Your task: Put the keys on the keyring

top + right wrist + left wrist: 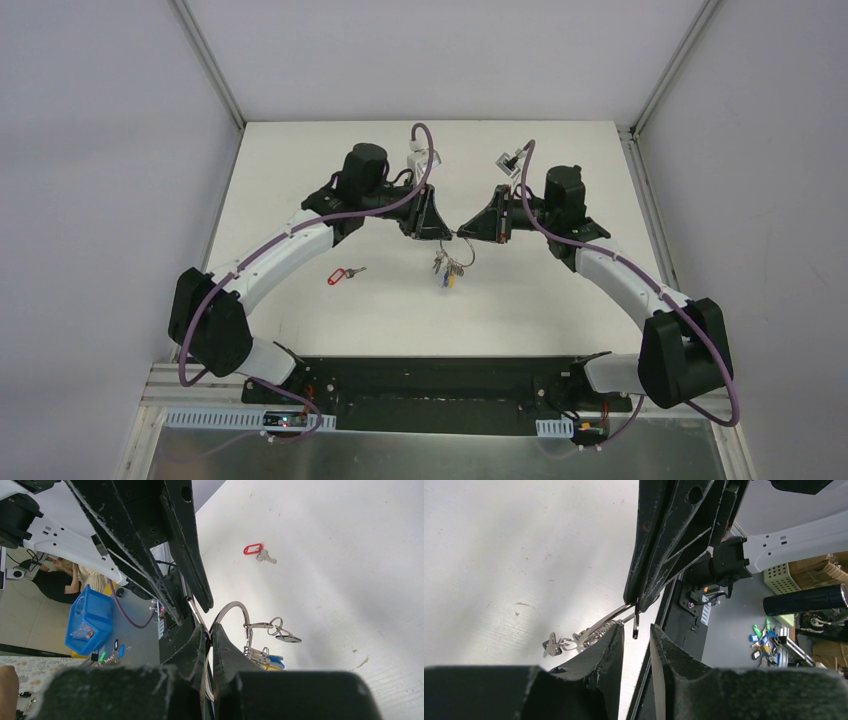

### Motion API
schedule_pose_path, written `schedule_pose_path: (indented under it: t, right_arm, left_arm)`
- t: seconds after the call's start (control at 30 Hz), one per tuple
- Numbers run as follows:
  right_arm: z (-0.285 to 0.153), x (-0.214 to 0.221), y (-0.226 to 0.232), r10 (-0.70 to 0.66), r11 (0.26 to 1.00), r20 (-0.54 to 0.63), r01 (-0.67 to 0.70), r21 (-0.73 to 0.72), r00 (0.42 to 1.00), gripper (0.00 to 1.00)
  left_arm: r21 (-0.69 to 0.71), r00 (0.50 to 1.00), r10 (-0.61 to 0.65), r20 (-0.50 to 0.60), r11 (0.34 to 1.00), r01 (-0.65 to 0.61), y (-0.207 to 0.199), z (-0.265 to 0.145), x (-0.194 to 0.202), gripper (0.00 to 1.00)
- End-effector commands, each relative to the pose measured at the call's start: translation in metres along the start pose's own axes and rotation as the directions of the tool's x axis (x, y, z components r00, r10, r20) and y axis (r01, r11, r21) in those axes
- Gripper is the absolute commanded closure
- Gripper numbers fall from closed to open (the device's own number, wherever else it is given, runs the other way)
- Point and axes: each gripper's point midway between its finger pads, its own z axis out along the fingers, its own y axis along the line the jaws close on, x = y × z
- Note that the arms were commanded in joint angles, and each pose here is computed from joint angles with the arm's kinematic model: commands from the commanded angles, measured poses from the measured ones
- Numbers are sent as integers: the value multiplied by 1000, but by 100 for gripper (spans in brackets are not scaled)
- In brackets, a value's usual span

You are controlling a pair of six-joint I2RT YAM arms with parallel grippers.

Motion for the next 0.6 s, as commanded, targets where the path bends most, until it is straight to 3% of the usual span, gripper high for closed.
schedule_pose_path:
  t: [0.0, 0.37, 0.43, 0.57]
  right_arm:
    - [-1, -7, 5, -43, 999, 19, 43, -28, 999, 100]
    - [-1, -3, 4, -47, 998, 14, 48, -31, 999, 100]
    - [-4, -1, 1, -73, 997, 0, 73, -9, 997, 93]
    - [-12, -6, 6, -189, 982, -7, 190, 16, 982, 67]
  left_arm:
    - [22, 998, 41, 49, 999, -42, -11, 2, -22, 76]
    - [43, 998, 51, 40, 998, -53, -15, 8, -27, 97]
    - [34, 998, 64, -21, 997, -63, -18, 6, -23, 100]
    - [46, 987, 120, -108, 992, -115, -26, -4, -14, 100]
